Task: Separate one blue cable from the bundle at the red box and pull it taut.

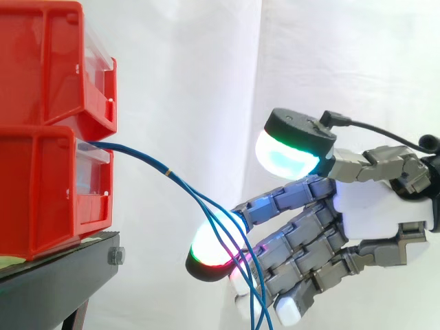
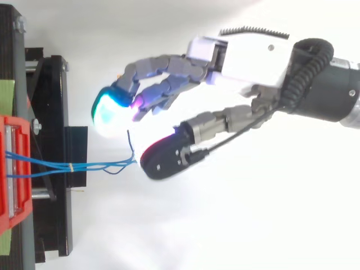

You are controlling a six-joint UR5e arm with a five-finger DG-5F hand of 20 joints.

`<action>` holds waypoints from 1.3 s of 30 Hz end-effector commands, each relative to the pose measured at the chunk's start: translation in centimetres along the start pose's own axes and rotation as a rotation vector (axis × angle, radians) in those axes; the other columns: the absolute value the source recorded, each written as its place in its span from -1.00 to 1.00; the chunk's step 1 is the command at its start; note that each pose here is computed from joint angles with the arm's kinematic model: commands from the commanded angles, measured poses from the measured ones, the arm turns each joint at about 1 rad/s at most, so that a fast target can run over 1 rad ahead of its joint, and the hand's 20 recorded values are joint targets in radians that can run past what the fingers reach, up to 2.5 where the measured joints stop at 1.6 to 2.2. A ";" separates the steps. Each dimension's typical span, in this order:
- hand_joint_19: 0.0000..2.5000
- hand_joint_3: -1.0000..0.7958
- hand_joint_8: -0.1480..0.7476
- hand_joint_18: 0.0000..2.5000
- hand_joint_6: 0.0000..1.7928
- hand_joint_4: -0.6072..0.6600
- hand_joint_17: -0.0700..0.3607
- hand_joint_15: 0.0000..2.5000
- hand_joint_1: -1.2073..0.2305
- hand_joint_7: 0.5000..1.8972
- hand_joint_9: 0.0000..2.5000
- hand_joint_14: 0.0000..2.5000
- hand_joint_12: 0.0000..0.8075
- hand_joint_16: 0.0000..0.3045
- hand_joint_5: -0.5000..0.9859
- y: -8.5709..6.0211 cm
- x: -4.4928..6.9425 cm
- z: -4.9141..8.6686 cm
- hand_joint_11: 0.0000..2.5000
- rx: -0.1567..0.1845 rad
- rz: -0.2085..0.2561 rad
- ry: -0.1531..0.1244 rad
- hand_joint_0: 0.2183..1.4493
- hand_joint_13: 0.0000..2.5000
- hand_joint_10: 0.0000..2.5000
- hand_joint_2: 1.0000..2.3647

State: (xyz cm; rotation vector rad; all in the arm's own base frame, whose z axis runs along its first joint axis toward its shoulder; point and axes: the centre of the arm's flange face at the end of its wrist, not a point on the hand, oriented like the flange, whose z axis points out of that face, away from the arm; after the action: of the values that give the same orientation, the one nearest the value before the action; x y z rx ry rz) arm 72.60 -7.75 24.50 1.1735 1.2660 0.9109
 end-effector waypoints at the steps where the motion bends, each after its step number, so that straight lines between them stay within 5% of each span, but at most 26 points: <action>1: -0.49 -0.44 0.09 -0.57 -0.44 0.40 0.02 -0.69 -0.23 -0.35 -0.51 -0.99 0.06 -0.56 -0.56 -0.6 0.8 0.4 -0.58 -0.027 0.015 0.056 -0.68 -0.53 -0.99 -1.00; 5: -0.49 -0.44 0.08 -0.57 -0.44 0.40 0.02 -0.69 -0.26 -0.34 -0.51 -0.99 0.06 -0.56 -0.56 -2.3 1.1 1.1 -0.58 -0.038 0.070 0.080 -0.68 -0.53 -0.99 -1.00; 8: -0.49 -0.44 0.07 -0.56 -0.44 0.40 0.00 -0.69 -0.29 -0.34 -0.51 -0.99 0.05 -0.57 -0.56 -2.3 1.3 1.8 -0.58 -0.079 0.110 0.080 -0.66 -0.52 -0.99 -1.00; 15: -0.46 -0.44 0.02 -0.58 -0.44 0.37 -0.07 -0.67 -0.19 -0.30 -0.50 -0.99 -0.04 -0.62 -0.55 -3.0 1.1 2.3 -0.58 -0.092 0.128 0.075 -0.53 -0.52 -0.99 -1.00; 23: -0.45 -0.44 0.02 -0.56 -0.44 0.35 -0.08 -0.66 -0.20 -0.28 -0.49 -0.99 -0.04 -0.63 -0.55 -4.8 1.7 4.0 -0.55 -0.112 0.183 0.120 -0.50 -0.51 -0.99 -1.00; 33: -0.43 -0.40 0.00 -0.54 -0.44 0.27 -0.11 -0.65 -0.26 -0.11 -0.48 -0.99 -0.08 -0.64 -0.53 -2.4 2.1 4.9 -0.55 -0.165 0.191 0.168 -0.41 -0.49 -0.99 -0.99; 39: -0.42 -0.33 -0.01 -0.53 -0.44 0.25 -0.12 -0.64 -0.28 -0.07 -0.48 -0.99 -0.08 -0.65 -0.52 -2.3 2.1 5.0 -0.54 -0.171 0.215 0.183 -0.38 -0.49 -0.99 -0.99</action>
State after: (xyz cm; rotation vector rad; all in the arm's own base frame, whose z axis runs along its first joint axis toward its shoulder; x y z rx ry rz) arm 77.50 -6.85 21.39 1.1239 1.1955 1.2663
